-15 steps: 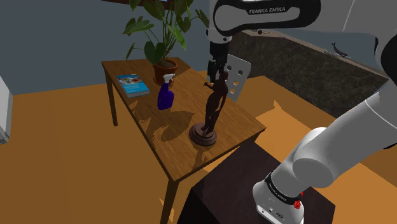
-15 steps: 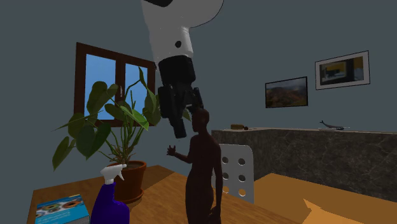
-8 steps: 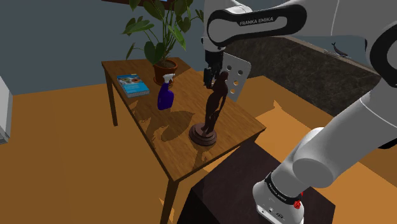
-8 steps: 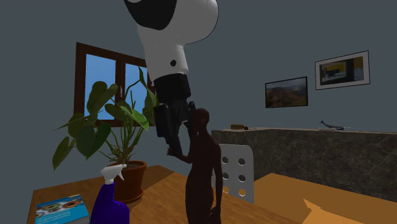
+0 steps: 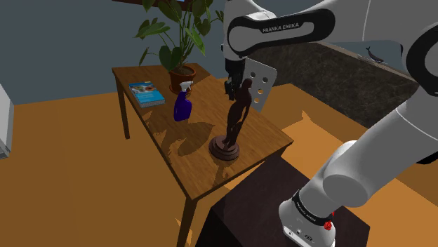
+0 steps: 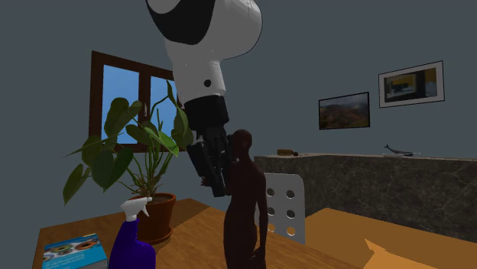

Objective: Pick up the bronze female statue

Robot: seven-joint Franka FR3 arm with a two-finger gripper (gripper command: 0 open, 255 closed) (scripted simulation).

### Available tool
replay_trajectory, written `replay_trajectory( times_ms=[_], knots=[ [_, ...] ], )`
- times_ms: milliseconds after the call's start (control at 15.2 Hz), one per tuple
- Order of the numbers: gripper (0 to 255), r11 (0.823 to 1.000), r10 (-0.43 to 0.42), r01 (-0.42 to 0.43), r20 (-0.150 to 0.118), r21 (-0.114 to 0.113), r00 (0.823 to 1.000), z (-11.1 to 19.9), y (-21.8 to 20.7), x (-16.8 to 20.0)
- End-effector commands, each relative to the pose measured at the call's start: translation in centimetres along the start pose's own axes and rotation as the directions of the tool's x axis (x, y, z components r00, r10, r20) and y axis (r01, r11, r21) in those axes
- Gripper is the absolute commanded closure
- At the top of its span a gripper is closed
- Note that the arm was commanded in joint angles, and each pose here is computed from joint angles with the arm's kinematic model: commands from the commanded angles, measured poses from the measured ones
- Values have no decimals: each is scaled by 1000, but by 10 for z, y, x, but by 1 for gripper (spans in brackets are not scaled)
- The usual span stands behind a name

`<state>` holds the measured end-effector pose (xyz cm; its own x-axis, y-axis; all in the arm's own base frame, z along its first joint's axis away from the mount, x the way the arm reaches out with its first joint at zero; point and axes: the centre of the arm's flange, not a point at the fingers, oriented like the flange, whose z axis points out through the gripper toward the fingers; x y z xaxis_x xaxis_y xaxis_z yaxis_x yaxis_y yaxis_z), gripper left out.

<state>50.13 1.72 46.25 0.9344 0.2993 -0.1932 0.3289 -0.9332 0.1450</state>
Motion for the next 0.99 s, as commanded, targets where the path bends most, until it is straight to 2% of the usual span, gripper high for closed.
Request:
replay_trajectory(
  times_ms=[0,264,924],
  knots=[
    [255,1000,-1,1,2,1,1000,1,0,0],
    [255,1000,-1,1,2,1,1000,2,0,0],
    [255,1000,-1,1,2,1,1000,-50,7,-10]
  ],
)
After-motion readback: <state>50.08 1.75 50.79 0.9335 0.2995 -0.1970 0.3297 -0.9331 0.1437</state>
